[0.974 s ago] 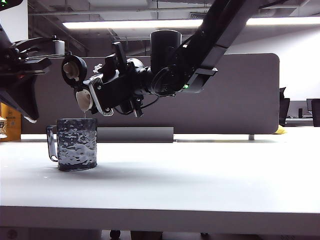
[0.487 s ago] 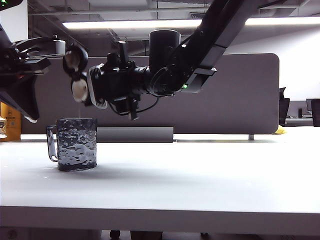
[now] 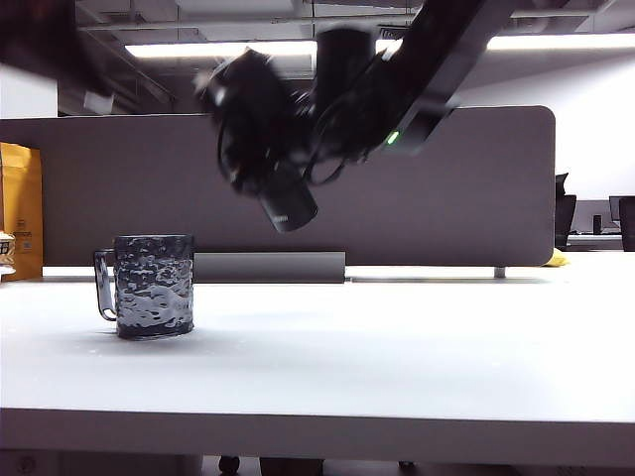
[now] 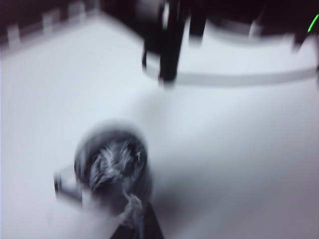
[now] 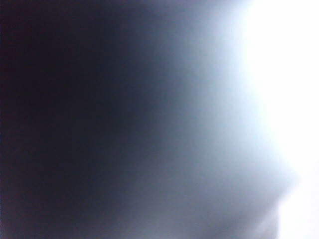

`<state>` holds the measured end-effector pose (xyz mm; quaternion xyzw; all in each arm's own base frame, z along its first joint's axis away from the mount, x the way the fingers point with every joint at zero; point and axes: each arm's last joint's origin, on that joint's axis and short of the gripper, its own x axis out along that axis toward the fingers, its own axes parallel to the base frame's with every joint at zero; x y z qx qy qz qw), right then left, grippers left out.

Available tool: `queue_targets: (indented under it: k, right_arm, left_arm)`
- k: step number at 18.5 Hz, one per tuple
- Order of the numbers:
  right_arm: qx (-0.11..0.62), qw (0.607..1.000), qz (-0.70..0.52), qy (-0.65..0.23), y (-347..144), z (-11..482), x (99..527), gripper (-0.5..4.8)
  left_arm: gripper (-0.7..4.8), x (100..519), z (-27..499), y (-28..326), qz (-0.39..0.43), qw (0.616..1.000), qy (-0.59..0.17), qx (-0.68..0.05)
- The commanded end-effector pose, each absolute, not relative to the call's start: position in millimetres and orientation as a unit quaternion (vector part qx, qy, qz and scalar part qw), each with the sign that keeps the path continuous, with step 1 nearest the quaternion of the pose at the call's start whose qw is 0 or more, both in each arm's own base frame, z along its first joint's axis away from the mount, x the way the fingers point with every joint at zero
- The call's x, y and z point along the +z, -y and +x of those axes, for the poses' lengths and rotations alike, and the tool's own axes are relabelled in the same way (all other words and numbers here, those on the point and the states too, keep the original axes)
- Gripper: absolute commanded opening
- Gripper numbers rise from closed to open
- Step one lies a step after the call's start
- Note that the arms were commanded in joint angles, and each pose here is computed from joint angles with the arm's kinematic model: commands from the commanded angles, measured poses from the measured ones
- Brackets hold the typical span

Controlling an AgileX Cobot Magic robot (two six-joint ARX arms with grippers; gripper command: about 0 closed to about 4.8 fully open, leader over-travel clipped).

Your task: Pick up the black thermos, pour some water into the cup, then place the black thermos back on the table.

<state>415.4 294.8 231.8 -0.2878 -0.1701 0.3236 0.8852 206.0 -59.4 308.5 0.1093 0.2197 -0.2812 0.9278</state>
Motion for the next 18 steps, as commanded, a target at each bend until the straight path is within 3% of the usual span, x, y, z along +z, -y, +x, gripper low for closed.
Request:
queue_targets:
  k: [1,5,8,11,16,18]
  right_arm:
    - [0.308,0.93,-0.144,0.141,-253,376,269,0.53]
    - [0.236,0.965,-0.036,0.109,-171,306,273,0.52]
    - [0.173,0.981,-0.017,0.088,-118,273,262,0.52]
    - [0.136,0.989,-0.027,0.051,-89,274,237,0.52]
    - [0.107,0.985,-0.02,0.136,-70,302,201,0.51]
    - [0.103,0.989,-0.025,0.101,-68,310,177,0.51]
  left_arm:
    - [-0.05,335,198,60,0.053,0.94,-0.122,-0.313]
    - [-0.05,339,209,98,0.012,0.909,-0.067,-0.411]
    - [-0.05,322,215,165,0.015,0.865,-0.039,-0.5]
    - [-0.05,299,222,201,0.008,0.848,-0.059,-0.527]
    - [-0.05,294,222,214,0.005,0.844,-0.049,-0.534]
    - [-0.05,288,230,220,0.002,0.85,-0.035,-0.526]
